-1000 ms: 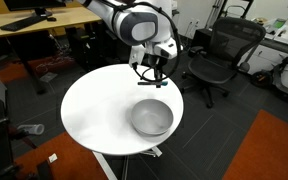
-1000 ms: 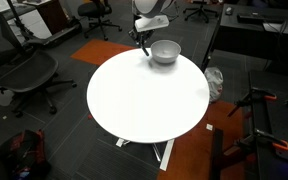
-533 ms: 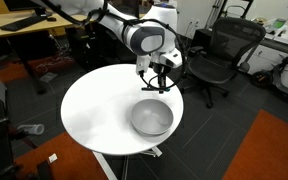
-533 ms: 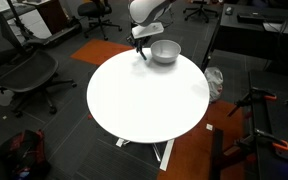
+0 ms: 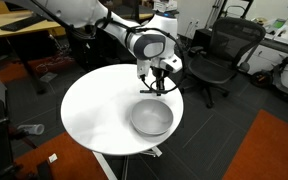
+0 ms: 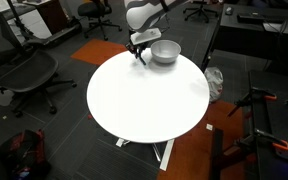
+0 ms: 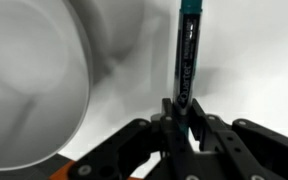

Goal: Put the marker on the table

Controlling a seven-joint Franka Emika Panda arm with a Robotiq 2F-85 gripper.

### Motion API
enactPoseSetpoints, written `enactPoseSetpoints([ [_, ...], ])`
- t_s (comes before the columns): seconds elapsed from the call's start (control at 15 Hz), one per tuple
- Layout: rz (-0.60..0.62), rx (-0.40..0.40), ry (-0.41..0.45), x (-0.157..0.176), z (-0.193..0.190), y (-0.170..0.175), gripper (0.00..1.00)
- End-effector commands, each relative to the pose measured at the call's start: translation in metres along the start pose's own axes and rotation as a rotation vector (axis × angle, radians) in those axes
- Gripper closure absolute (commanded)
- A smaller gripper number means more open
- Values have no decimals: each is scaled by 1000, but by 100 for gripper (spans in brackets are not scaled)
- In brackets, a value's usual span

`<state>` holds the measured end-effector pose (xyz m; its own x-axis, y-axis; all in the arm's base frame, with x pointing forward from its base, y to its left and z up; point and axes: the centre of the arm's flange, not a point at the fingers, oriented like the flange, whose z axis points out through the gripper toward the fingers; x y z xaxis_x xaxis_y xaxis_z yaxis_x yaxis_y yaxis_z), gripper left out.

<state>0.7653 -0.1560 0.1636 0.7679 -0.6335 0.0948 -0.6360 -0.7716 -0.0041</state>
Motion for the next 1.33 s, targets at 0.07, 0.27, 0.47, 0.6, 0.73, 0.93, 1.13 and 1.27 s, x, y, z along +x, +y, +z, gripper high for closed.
enactPoseSetpoints([
  [0.07,-67,-23,-62,10,8,-10,58],
  [0.27,-84,-41,-65,7,7,-10,40],
  [0.47,-90,-39,-33,3,-5,-11,18],
  [0.6,-94,-35,-19,-1,-18,-11,2],
  [0.73,-101,-26,-26,-6,-32,-10,0],
  [0.93,-112,-21,-34,-15,-58,-8,0],
  [1.13,-125,-17,-33,-24,-83,-4,0],
  [1.27,-140,-30,-54,-33,-100,4,0],
])
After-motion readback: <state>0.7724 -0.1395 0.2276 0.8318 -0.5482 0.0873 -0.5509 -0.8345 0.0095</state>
